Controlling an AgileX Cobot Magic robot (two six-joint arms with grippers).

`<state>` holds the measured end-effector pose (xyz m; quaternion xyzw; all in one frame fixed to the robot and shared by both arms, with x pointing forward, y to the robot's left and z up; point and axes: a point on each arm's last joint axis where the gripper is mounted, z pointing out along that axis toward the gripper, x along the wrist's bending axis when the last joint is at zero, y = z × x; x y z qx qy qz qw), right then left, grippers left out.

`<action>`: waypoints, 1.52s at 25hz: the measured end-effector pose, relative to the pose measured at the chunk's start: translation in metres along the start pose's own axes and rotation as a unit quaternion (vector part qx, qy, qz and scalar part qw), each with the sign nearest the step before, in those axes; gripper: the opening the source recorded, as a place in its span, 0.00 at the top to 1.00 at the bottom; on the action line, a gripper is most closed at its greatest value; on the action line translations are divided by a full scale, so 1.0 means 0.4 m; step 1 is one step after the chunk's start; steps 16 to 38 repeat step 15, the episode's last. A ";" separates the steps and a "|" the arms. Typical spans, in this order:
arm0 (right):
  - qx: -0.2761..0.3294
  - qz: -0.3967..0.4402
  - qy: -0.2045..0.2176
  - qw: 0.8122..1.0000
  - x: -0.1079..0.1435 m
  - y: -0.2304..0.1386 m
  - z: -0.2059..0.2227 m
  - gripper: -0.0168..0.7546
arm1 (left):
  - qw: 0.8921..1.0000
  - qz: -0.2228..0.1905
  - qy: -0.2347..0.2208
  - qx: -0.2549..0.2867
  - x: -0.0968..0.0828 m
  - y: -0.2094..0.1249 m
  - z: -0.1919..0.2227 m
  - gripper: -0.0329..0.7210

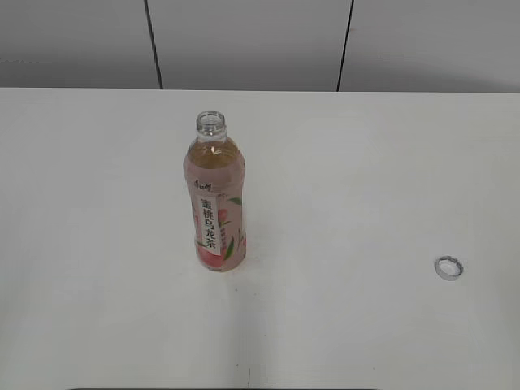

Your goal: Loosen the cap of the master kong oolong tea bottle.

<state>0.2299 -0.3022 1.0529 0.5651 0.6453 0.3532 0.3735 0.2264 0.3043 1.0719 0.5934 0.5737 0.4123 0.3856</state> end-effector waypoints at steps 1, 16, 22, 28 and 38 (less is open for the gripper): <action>0.000 0.000 0.000 1.000 0.000 0.000 0.000 0.27 | 1.000 0.000 0.000 0.000 0.000 0.000 0.000 0.31; 0.000 0.000 -0.001 1.000 0.000 0.000 0.000 0.27 | 1.000 0.000 -0.001 0.000 0.000 0.000 0.000 0.39; 0.000 0.000 -0.001 1.000 0.000 0.000 0.000 0.27 | 1.000 0.000 -0.001 0.000 0.000 0.000 0.000 0.39; 0.000 0.000 -0.001 1.000 0.000 0.000 0.000 0.27 | 1.000 0.000 -0.001 0.000 0.000 0.000 0.000 0.39; 0.000 0.000 -0.001 1.000 0.000 0.000 0.000 0.27 | 1.000 0.000 -0.001 0.000 0.000 0.000 0.000 0.39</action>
